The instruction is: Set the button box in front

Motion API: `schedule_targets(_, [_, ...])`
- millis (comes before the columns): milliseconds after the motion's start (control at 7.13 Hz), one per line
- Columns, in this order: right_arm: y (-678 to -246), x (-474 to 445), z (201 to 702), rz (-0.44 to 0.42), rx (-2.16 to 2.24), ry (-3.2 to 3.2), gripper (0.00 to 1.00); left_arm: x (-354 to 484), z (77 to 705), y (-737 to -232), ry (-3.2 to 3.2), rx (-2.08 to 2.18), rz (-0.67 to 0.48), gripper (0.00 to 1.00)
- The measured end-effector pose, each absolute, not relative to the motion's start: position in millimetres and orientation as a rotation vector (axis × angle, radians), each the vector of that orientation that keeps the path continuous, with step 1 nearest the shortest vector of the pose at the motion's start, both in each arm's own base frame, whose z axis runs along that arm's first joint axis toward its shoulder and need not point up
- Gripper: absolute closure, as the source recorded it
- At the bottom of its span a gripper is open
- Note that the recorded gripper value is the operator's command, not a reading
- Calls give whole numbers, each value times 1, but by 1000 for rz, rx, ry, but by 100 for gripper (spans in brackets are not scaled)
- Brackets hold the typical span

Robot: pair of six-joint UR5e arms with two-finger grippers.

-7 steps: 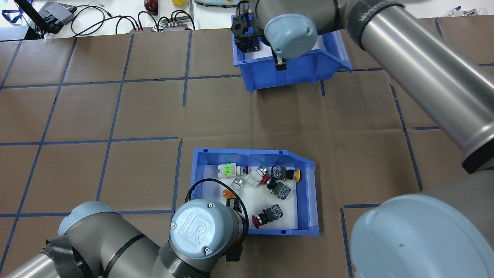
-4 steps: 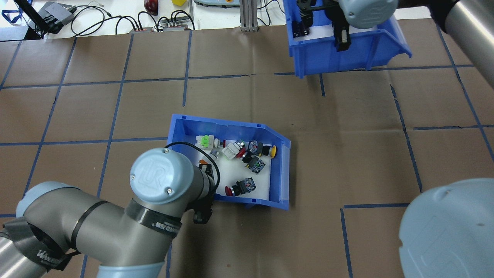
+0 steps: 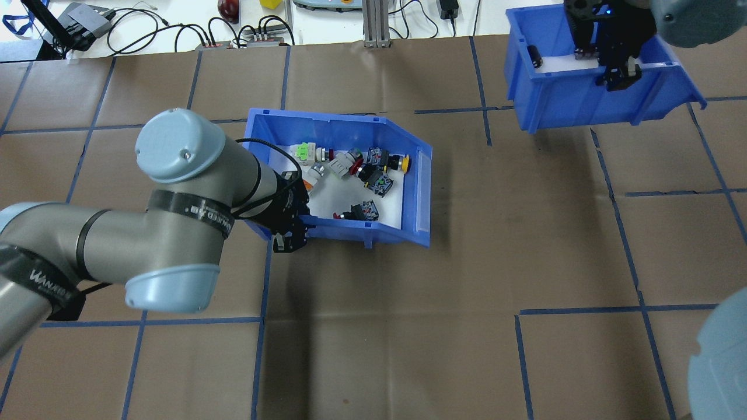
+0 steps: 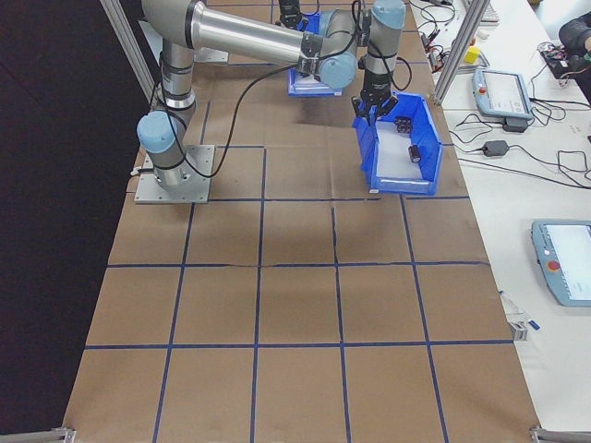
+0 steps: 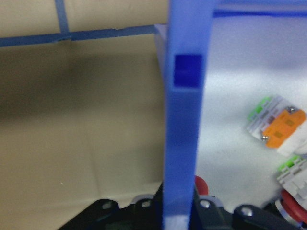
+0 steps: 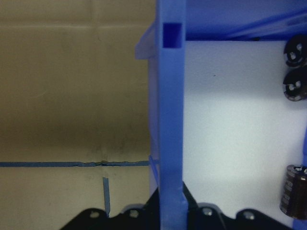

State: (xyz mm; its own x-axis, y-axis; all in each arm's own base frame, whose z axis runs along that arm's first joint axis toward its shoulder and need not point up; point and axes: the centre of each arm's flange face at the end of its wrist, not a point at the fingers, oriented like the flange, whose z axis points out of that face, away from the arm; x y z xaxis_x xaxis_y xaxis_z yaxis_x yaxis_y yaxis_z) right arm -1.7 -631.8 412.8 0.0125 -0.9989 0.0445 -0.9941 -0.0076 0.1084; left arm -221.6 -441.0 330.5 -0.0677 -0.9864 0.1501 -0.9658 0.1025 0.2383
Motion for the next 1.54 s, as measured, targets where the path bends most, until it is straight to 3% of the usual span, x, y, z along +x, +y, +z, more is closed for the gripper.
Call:
schedule_targets(421, [-574,-35,402,-50,2204,-2147,95,-248,303,-521,-2037,1955,-262,100])
schedule_targets(701, [-537,-39,394,-38,2218,-2162,95,-269,289,-558,-1939,2048,-300,100])
schedule_targets(1542, [-455,-12,375,-21,2196,-2187,94,-292,265,-585,-1939,2008,-317,99])
